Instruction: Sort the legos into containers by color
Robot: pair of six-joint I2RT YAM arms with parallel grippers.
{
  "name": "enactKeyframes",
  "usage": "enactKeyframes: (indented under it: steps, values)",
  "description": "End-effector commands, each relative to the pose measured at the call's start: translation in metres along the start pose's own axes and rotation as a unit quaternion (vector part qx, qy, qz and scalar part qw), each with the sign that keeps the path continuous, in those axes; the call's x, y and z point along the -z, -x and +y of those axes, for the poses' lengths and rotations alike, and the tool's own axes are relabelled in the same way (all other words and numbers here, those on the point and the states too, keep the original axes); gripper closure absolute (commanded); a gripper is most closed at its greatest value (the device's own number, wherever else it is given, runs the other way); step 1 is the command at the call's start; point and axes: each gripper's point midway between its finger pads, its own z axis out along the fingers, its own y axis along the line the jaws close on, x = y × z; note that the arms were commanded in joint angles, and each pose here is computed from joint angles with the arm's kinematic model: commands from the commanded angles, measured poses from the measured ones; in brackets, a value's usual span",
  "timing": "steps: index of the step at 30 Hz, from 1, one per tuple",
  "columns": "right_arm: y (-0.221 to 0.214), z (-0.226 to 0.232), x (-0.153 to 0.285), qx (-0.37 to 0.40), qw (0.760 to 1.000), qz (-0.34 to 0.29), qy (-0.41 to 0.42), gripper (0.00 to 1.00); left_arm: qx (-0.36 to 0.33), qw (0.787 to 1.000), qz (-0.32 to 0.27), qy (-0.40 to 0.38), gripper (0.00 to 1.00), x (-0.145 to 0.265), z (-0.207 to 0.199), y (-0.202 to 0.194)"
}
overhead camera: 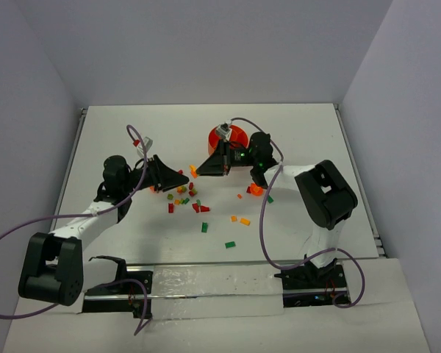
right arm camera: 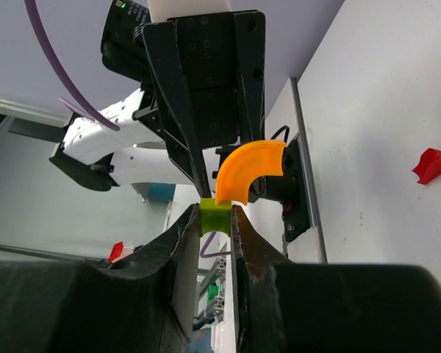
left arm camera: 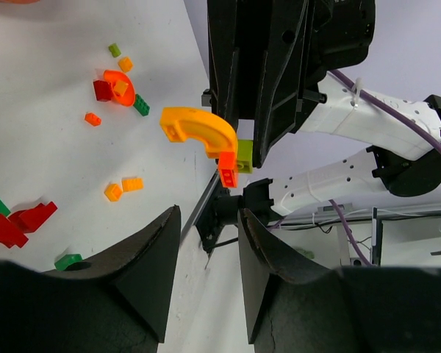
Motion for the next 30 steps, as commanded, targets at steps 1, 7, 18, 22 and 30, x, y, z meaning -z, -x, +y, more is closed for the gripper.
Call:
enactKeyframes:
  steps: [1,7,18,22,30]
  values:
    - [-0.002,0.022,-0.003,0.041,0.999,-0.005,0.018,1.00,-0.026,0.999,-0.017,-0.025,0.55,-0.006,-0.018,0.015]
    - [-0.007,0.022,-0.007,0.042,0.999,-0.001,0.018,1.00,-0.029,0.999,-0.018,-0.029,0.56,-0.010,-0.022,0.017]
    - [-0.008,0.018,-0.010,0.041,0.999,0.000,0.013,1.00,-0.022,0.999,-0.009,-0.035,0.73,-0.015,-0.022,0.013]
    - [-0.007,0.018,-0.010,0.043,0.999,-0.001,0.013,1.00,-0.018,0.999,-0.004,-0.045,0.83,-0.016,-0.025,0.012]
    - [-0.012,0.012,-0.009,0.045,0.999,0.004,0.010,1.00,-0.002,0.997,-0.002,-0.075,0.97,-0.017,-0.035,0.013]
